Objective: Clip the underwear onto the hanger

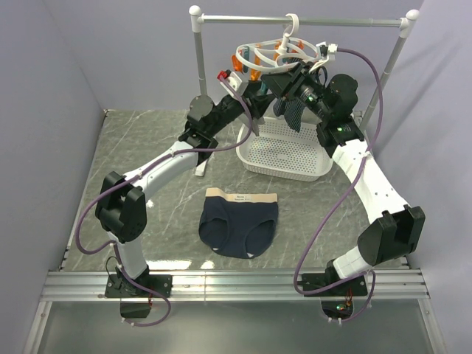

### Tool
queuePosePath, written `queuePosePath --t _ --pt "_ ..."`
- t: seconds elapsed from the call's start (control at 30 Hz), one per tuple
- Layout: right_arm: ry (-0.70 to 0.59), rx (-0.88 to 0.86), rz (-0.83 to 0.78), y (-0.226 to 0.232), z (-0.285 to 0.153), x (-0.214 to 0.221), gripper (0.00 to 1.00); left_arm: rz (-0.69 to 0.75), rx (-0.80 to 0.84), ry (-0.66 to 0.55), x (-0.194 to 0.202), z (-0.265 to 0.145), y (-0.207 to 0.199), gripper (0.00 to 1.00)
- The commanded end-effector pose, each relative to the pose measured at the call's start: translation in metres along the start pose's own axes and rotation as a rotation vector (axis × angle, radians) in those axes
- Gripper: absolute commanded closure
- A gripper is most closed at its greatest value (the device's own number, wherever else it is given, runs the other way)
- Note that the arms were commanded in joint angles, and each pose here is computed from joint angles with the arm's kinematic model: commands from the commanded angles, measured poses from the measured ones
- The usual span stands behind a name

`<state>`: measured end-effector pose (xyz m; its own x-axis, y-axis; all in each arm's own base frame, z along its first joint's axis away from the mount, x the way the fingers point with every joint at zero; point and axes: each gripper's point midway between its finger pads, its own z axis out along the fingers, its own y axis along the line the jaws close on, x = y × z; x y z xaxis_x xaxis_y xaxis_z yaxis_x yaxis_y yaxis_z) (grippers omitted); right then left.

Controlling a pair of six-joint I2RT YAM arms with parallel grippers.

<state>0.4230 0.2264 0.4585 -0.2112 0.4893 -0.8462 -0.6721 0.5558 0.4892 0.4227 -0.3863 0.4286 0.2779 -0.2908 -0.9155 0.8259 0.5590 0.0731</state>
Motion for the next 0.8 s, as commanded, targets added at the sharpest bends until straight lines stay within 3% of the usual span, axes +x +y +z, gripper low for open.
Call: queuePosePath --t 0.0,0.2,0.43,0.77 --pt "-0.052 -0.042 -0.04 0.017 -0.003 -0.017 1.0 0.003 0.032 -0.037 -0.022 -0.001 -0.008 0.42" --pt "-0.058 -0.057 -0.036 0.019 -0.003 -0.018 1.0 0.013 0.009 -0.034 -0.025 -0.003 -0.003 0.41" --pt "-0.052 -0.045 -0.038 0.014 -0.003 -0.013 1.0 -0.013 -0.024 -0.078 -0.038 0.005 0.004 0.51" --pt "-0.109 -0.073 -0.077 0.008 -0.005 -0.004 1.0 -0.02 -0.024 -0.097 -0.045 0.01 0.002 0.56"
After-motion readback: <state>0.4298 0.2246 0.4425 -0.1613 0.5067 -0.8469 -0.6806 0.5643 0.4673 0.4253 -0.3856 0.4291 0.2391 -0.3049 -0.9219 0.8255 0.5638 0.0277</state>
